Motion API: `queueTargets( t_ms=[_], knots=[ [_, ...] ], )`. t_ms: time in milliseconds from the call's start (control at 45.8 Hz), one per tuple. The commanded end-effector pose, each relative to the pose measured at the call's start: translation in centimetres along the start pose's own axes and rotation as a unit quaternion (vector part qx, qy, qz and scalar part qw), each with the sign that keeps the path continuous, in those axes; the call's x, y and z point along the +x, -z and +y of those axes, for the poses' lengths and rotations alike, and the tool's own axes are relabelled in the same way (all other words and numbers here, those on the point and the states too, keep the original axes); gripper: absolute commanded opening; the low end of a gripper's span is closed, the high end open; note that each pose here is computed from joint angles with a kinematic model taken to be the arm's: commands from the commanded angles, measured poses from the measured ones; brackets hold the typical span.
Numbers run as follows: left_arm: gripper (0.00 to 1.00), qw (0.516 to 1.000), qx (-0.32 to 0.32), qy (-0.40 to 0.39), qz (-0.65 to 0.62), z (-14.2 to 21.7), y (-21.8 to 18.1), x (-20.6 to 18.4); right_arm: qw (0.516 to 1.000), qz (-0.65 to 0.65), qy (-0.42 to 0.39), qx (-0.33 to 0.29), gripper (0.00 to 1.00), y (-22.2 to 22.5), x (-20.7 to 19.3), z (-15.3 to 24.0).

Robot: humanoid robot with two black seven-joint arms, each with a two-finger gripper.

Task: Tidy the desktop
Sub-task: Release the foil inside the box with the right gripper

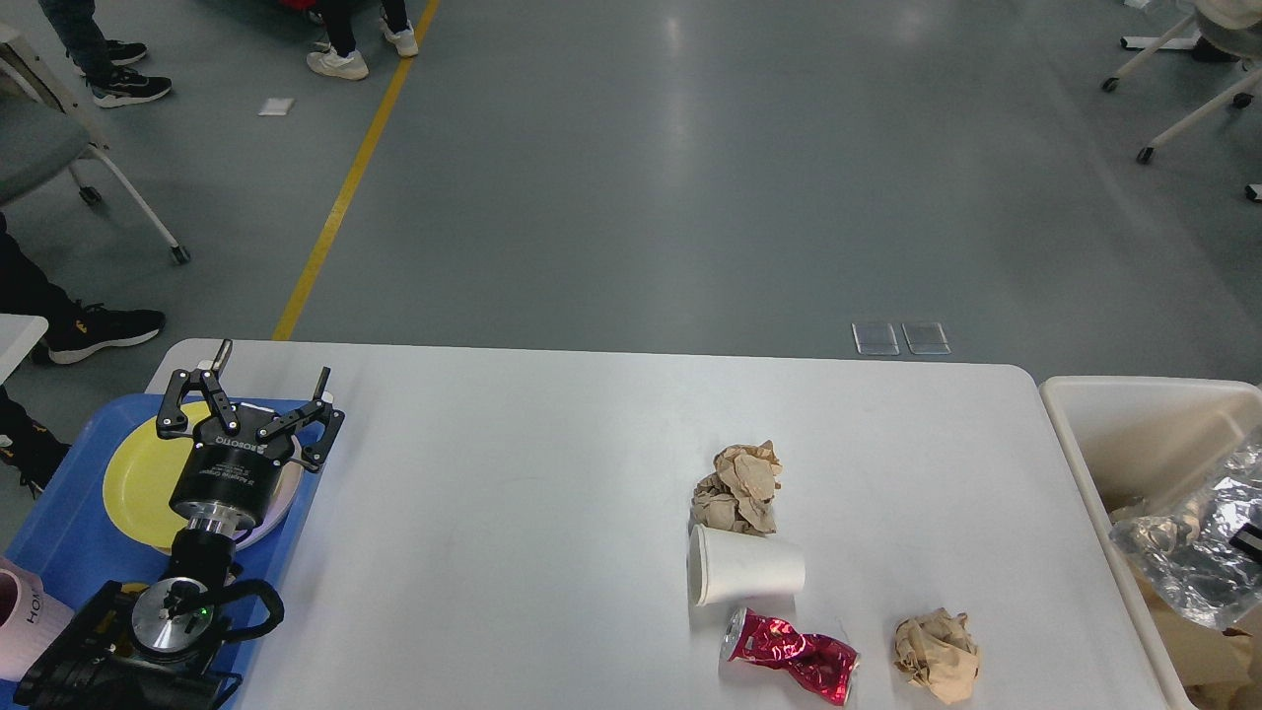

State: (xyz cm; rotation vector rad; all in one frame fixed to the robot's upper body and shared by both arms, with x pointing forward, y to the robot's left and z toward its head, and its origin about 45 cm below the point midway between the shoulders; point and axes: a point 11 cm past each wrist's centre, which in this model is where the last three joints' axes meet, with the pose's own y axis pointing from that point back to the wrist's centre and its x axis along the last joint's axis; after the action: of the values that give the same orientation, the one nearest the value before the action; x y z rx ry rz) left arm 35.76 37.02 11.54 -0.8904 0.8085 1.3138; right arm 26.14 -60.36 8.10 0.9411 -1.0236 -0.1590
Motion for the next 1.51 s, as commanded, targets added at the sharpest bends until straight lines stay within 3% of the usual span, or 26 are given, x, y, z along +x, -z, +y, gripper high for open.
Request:
queueTargets(
  t_ms=[0,393,415,502,568,874,1070,1332,1485],
  knots=[
    [0.97,1.0,0.0,0.0,0.0,0.0,0.0,0.0,1.0,-0.006,-0.013,-0.004,0.0,-0.5,-1.5,-0.4],
    [0.97,1.0,0.0,0.0,0.0,0.0,0.0,0.0,1.0,-0.002,0.003,-0.022,0.0,-2.5,-3.9,-0.9],
    [0.97,1.0,0.0,0.0,0.0,0.0,0.0,0.0,1.0,-0.002,0.002,-0.022,0.04,-2.5,-3.9,-0.9],
    [0.97,1.0,0.0,0.0,0.0,0.0,0.0,0.0,1.0,-0.004,-0.015,-0.02,0.73,-2.4,-3.6,-0.9],
    [0.97,1.0,0.0,0.0,0.0,0.0,0.0,0.0,0.999,-0.004,-0.03,-0.016,0.99,-1.9,-3.7,-0.9],
    [0.97,1.0,0.0,0.0,0.0,0.0,0.0,0.0,1.0,-0.005,-0.008,-0.018,1.0,-1.9,-4.8,-1.0],
    [0.97,1.0,0.0,0.001,0.0,-0.1,0.0,-0.1,1.0,0.0,0.028,-0.014,1.0,-1.3,-0.8,0.5],
    [0.97,1.0,0.0,0.001,0.001,-0.1,0.1,-0.1,0.984,0.131,0.117,0.041,1.0,6.7,3.7,7.1],
    [0.97,1.0,0.0,0.0,0.001,0.0,0.1,0.0,0.963,0.184,0.172,0.098,1.0,13.1,6.3,14.5]
  ],
)
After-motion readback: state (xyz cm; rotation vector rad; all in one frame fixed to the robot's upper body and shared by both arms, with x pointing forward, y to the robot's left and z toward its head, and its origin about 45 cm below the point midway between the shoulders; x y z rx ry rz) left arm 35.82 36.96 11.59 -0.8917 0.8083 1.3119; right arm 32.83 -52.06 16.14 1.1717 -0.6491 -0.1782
